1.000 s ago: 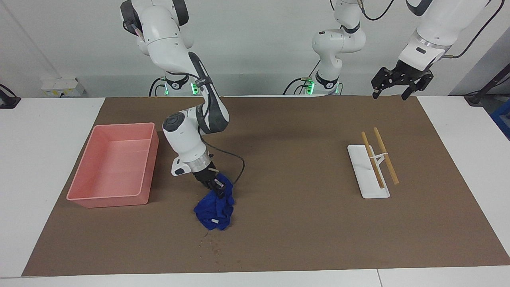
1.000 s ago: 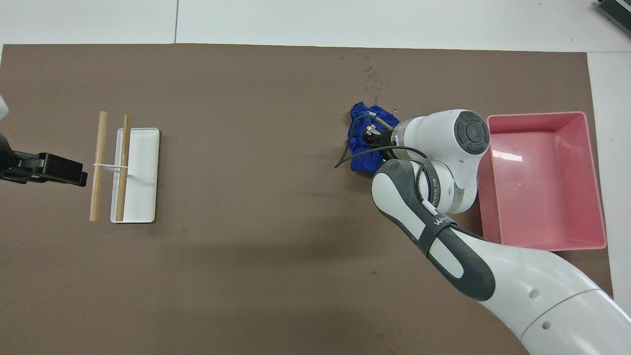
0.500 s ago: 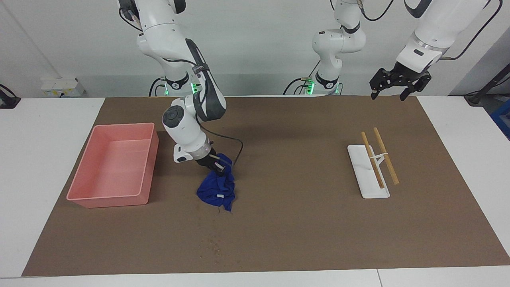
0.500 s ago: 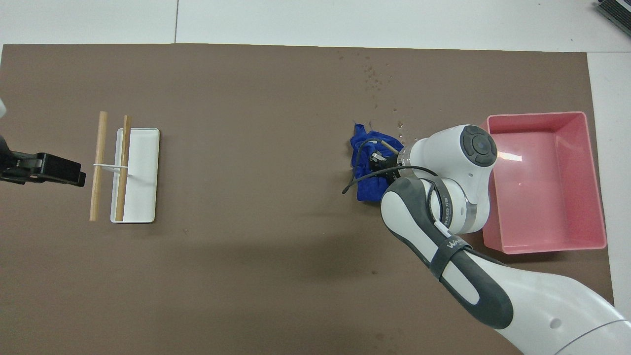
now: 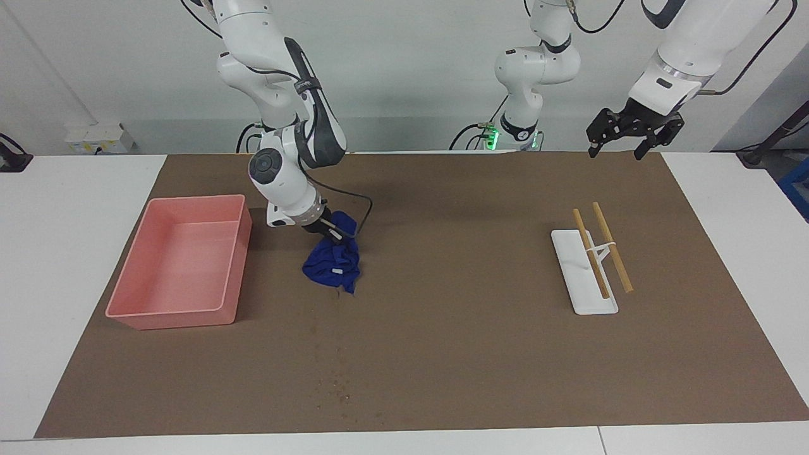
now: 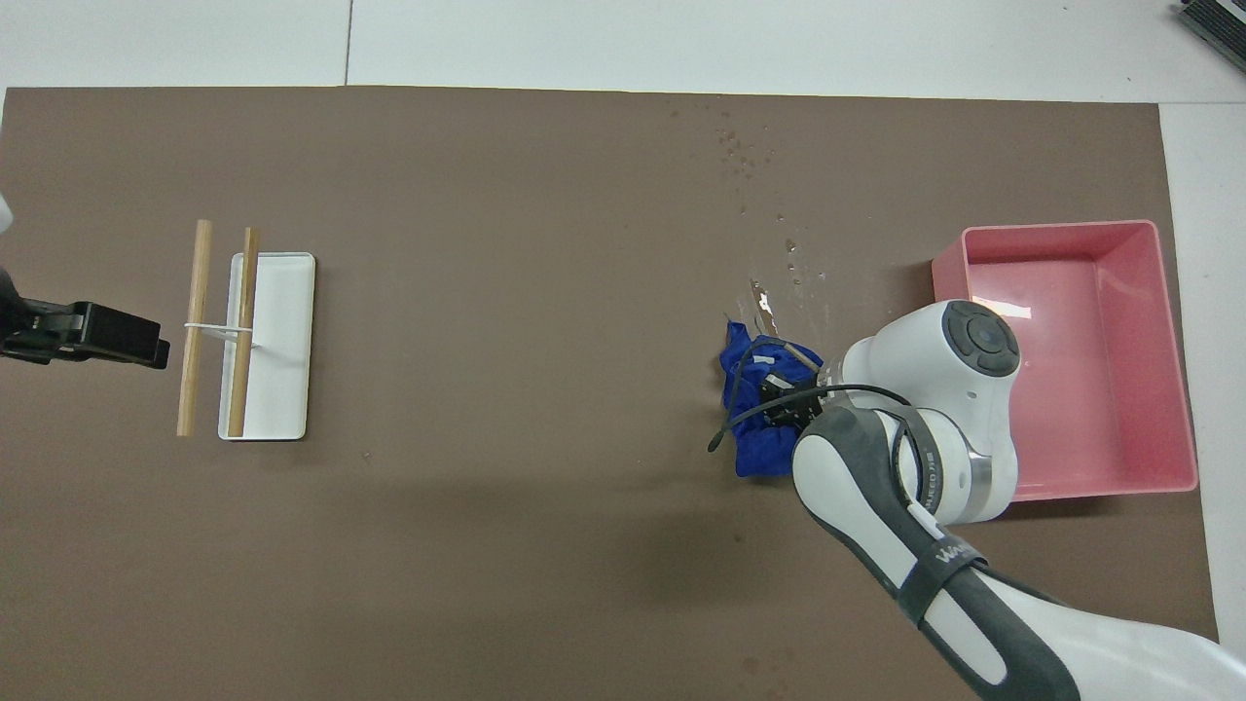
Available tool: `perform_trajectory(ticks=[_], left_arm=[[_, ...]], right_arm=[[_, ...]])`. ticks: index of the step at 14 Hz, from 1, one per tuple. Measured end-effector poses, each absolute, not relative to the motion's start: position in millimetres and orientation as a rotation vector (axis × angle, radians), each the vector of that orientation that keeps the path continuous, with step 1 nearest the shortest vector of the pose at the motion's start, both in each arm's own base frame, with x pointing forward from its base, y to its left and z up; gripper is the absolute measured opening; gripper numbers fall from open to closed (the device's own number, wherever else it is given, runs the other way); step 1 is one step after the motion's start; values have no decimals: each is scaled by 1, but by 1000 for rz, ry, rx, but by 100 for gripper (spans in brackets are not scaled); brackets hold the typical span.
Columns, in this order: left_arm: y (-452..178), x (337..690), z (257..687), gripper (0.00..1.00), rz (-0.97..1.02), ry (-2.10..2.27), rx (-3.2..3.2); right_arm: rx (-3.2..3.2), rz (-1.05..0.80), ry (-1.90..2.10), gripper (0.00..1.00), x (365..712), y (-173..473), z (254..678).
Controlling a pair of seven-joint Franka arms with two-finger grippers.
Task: Wipe water with towel using both arms
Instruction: 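Carry the towel into the pink bin with the right gripper, then open the right gripper to release the towel in the bin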
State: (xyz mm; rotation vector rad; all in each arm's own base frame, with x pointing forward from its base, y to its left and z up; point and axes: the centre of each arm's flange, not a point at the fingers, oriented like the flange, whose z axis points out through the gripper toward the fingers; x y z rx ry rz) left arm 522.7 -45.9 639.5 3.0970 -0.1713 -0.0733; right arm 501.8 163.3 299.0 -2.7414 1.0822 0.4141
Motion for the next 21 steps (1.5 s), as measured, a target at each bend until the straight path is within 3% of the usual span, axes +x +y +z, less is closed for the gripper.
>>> perform_trajectory(ticks=[4,8,14,21], left_arm=[[-46,523,639,100,-74,-171,3097],[-46,523,639,100,-74,-171,3097],[-46,523,639,100,-75,-171,3097],[-46,523,639,100,-75,-171,3097]], right_arm=[[-2750,525,1062,15,486,157,325],[-2749,534,1000,15,487,157,392],[-2821,315,990,15,522,128,505],[-3122,138,627,15,541,4,545]])
